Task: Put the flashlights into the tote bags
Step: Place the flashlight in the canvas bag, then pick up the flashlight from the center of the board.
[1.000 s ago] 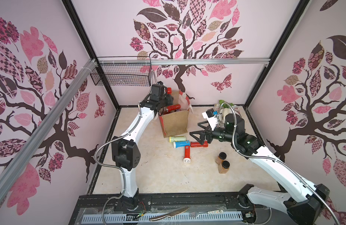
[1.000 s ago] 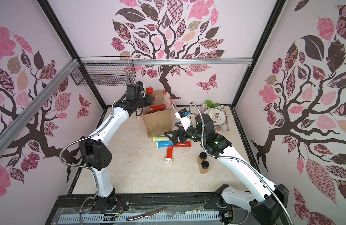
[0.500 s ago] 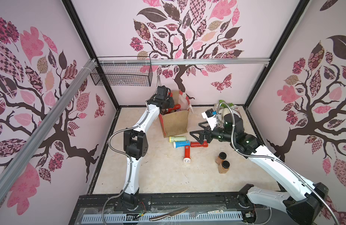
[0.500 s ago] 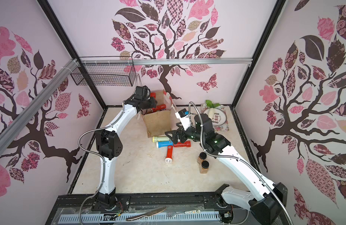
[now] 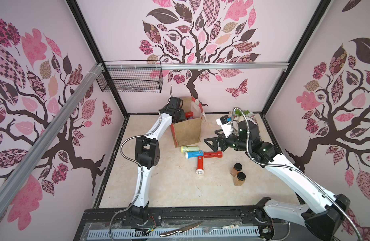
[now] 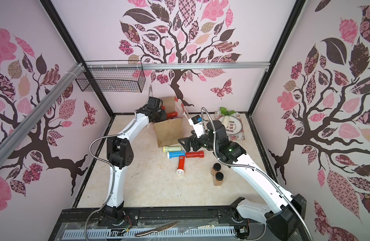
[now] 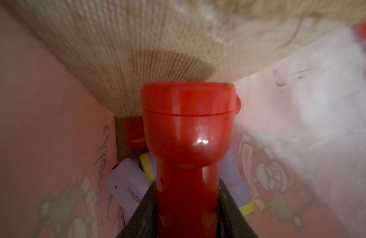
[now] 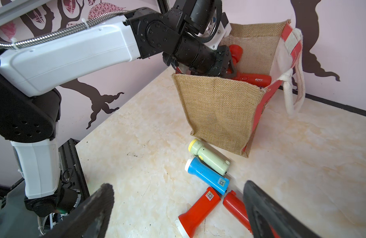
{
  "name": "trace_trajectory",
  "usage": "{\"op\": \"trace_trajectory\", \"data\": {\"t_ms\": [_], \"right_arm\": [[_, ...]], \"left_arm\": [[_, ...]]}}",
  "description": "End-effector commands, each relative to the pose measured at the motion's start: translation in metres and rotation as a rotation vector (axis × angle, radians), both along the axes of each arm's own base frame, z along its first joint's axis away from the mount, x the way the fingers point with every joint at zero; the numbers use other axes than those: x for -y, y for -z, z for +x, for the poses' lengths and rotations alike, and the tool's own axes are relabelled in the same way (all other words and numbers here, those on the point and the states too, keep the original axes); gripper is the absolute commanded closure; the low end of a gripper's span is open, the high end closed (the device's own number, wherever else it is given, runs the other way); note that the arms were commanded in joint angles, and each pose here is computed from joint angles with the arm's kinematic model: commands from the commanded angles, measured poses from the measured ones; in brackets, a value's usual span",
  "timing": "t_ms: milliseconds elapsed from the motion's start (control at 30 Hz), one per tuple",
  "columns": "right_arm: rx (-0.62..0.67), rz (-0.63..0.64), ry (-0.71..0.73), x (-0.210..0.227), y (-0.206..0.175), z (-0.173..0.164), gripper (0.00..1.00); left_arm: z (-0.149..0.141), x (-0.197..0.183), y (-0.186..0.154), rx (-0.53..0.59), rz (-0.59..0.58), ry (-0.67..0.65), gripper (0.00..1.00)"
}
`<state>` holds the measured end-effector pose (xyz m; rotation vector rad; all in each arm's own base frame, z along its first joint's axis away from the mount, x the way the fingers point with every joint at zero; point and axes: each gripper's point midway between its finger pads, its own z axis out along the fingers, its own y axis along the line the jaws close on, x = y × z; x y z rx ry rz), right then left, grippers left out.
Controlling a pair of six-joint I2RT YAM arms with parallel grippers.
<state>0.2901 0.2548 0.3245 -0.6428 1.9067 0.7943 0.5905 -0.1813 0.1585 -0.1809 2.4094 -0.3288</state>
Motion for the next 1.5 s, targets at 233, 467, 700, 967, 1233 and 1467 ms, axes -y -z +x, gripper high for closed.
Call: {"op": "trace_trajectory", "data": {"t_ms": [233,467,700,967,1233,1467], "right_arm": [[0.035,-0.006,0.018,0.001,-0.015,0.005,0.00],[0.029,-0.017,0.035,0.002,-0.015,0.009,0.00],[-0.024,-0.080,0.095,0.009,0.000,0.018,0.00],[-0.111,-0.173,0.172,0.017,0.026,0.030,0.00],[-0.212,-0.228,0.257,0.028,0.048,0.039,0.00],[-0.318,-0.261,0.285,0.031,0.070,0.036,0.00]], "left_arm": [[0.007,-0.006,-0.034,0.081,0.003,-0.018,0.76],[0.002,-0.006,-0.069,0.139,-0.021,-0.010,0.43],[-0.011,0.000,-0.134,0.246,-0.090,0.026,0.29],[-0.052,0.005,-0.189,0.324,-0.170,0.097,0.28],[-0.108,-0.001,-0.204,0.312,-0.192,0.152,0.28],[-0.156,-0.012,-0.209,0.308,-0.191,0.161,0.27]]}}
